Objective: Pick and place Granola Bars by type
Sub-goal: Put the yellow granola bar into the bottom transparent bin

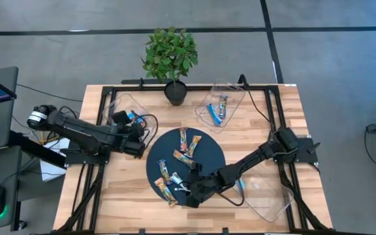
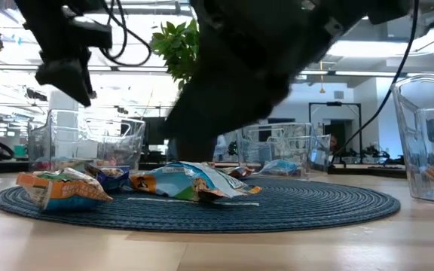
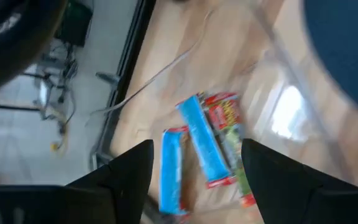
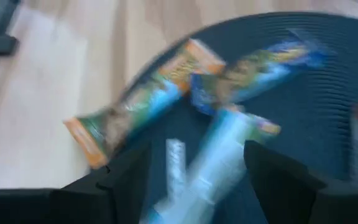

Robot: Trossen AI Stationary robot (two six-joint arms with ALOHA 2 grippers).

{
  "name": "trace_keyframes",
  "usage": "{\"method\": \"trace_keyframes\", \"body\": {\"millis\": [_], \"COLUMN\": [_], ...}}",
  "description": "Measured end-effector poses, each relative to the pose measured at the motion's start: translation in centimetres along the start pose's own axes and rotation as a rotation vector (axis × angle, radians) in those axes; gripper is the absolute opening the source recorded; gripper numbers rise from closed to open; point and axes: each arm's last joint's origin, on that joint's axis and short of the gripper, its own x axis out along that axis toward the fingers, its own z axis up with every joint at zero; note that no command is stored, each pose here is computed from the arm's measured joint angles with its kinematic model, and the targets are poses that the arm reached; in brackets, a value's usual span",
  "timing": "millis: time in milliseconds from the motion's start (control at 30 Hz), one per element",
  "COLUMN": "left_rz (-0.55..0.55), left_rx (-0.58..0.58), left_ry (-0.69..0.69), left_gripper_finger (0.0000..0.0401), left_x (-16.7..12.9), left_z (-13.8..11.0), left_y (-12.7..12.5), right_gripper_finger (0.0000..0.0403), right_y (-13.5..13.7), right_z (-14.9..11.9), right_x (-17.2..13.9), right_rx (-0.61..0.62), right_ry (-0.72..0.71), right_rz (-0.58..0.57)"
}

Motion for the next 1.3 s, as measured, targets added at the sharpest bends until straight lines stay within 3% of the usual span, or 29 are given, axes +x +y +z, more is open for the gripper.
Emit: {"method": "trace_keyframes", "body": {"millis": [100, 433, 700, 1000, 1300], "left_rz": [-0.033, -0.192, -0.284, -0.157, -0.086], "left_rx": [-0.035, -0.205, -0.190, -0.087, -0.020], "left_ry": [-0.086, -0.356, -0.659, -0.942, -1.001], "left_gripper_finger": [0.0238, 0.0238, 0.0238, 0.0238, 0.0238], "left_x": [-1.5, -5.7, -9.4, -10.2, -9.9], "left_z": [-0.6, -2.8, -4.2, -7.3, -8.0], "left_y": [0.0, -0.4, -3.4, -7.9, -9.3], "right_gripper_finger": [0.0249, 0.0241, 0.0166, 0.0067, 0.0047], "right_y": [-0.6, -1.4, -1.5, -1.4, 0.1], "right_z": [-1.3, -1.4, -1.6, -1.3, 1.9], "right_x": [1.0, 2.4, 2.3, 2.2, 1.0], "right_rx": [-0.026, 0.023, 0.019, -0.018, -0.112], "right_ry": [0.086, 0.118, 0.130, 0.127, 0.084], "right_rz": [-0.032, -0.074, -0.102, -0.106, -0.072]}}
